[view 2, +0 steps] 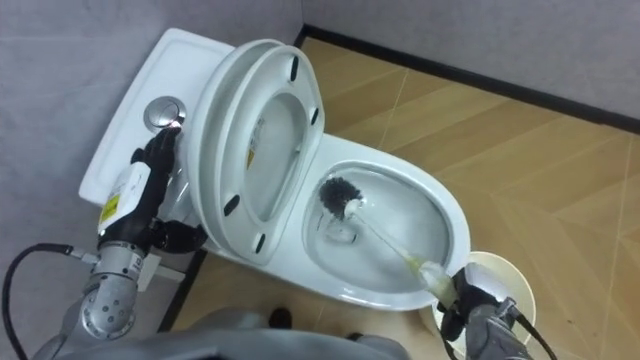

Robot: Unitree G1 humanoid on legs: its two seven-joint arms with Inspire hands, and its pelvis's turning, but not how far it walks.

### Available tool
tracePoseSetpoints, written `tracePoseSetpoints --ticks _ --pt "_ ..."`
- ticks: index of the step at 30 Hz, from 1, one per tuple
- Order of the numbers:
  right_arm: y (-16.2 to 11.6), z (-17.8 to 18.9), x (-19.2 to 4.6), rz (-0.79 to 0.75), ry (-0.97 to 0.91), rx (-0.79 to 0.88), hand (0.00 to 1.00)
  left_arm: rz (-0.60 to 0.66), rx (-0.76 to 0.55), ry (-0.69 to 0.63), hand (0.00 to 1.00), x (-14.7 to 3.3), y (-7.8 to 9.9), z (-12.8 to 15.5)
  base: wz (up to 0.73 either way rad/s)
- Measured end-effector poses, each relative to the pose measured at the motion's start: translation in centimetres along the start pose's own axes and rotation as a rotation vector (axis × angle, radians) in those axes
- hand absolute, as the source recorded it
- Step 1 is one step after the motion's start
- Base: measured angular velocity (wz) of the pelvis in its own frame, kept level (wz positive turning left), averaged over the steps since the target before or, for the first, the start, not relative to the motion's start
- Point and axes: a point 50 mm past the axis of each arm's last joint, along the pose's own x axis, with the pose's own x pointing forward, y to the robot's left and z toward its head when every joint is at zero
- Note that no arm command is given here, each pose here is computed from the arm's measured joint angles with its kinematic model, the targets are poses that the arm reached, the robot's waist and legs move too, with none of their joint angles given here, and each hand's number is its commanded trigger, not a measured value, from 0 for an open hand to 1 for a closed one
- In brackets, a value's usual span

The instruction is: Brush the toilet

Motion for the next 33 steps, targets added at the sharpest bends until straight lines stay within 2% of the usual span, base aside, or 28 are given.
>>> tracePoseSetpoints --ticks 10,15,21,29,33 --pt "2.8 -2.7 -1.5 0.129 0.09 -0.086 1.0 0.013 0.084 -0.009 0.0 0.1 0.1 -0.2 0.0" --pt "2.0 -2.8 -1.1 0.109 0.117 -0.07 1.0 0.035 0.108 -0.017 0.0 0.5 0.3 0.1 0.0" --pt "-2.2 -3.0 0.5 0.006 0.158 0.003 1.0 0.085 0.168 -0.1 0.0 2.5 0.9 1.4 0.14" --pt "-13.4 -3.3 2.1 -0.279 0.171 0.024 1.0 0.251 0.327 -0.273 0.0 5.4 4.0 3.8 -0.03" --pt "-16.6 -2.4 2.1 -0.361 0.154 0.017 1.0 0.31 0.362 -0.32 0.0 6.1 4.7 4.5 -0.01"
